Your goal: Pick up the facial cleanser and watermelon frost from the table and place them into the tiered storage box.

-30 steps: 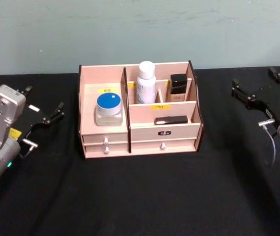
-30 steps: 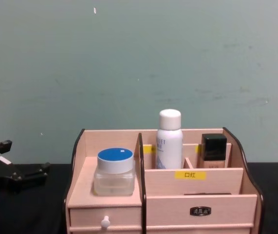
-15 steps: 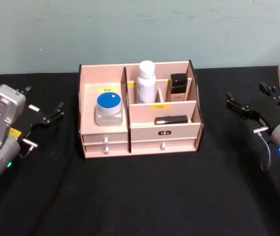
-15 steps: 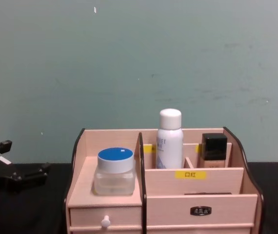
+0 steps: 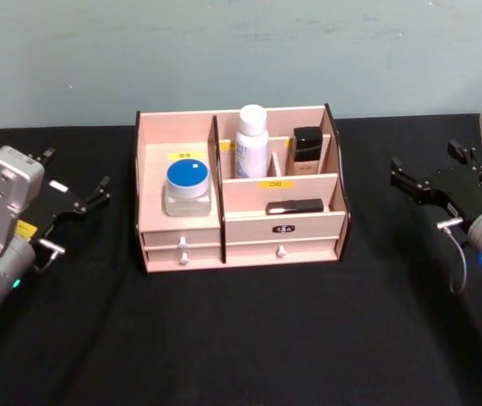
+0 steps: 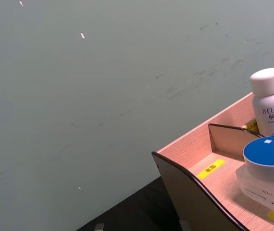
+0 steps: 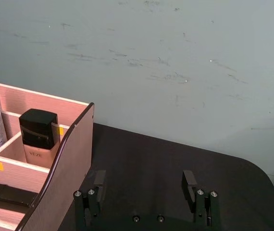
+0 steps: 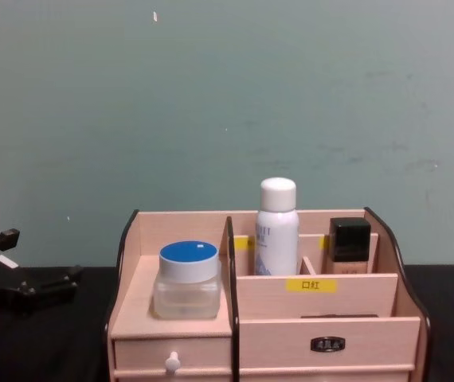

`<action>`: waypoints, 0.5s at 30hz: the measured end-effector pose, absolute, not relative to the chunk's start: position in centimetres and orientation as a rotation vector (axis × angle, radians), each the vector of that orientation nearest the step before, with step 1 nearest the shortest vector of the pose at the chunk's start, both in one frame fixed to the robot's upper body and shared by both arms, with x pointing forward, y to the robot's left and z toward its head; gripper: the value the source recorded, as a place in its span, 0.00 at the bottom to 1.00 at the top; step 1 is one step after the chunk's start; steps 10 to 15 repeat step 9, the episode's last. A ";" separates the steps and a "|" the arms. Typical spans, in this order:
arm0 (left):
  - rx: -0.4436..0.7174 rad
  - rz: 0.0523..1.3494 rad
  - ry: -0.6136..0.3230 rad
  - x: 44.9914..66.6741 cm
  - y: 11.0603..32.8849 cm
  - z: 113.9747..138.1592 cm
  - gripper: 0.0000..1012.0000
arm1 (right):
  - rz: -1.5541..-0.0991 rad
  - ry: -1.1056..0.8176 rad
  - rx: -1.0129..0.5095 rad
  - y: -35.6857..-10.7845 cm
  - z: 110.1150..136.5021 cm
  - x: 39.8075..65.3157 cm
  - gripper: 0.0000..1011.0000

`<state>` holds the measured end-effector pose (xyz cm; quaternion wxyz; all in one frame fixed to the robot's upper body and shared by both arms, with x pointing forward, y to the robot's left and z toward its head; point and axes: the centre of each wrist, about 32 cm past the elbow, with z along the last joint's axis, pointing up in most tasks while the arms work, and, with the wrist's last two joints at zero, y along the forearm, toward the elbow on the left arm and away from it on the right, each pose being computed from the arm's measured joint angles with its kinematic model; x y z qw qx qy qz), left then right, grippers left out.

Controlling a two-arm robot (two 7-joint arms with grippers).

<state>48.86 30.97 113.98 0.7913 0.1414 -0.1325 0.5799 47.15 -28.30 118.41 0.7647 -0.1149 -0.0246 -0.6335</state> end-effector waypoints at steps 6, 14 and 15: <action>0.304 1.248 -0.285 48.9 31.0 114.0 1.00 | -1.377 -0.054 -0.250 -28.3 118.4 47.1 0.99; 0.304 1.248 -0.285 48.9 31.0 114.0 1.00 | -1.377 -0.055 -0.250 -28.3 118.4 47.1 0.99; 0.304 1.248 -0.285 48.9 31.0 114.0 1.00 | -1.377 -0.055 -0.250 -28.3 118.4 47.1 0.99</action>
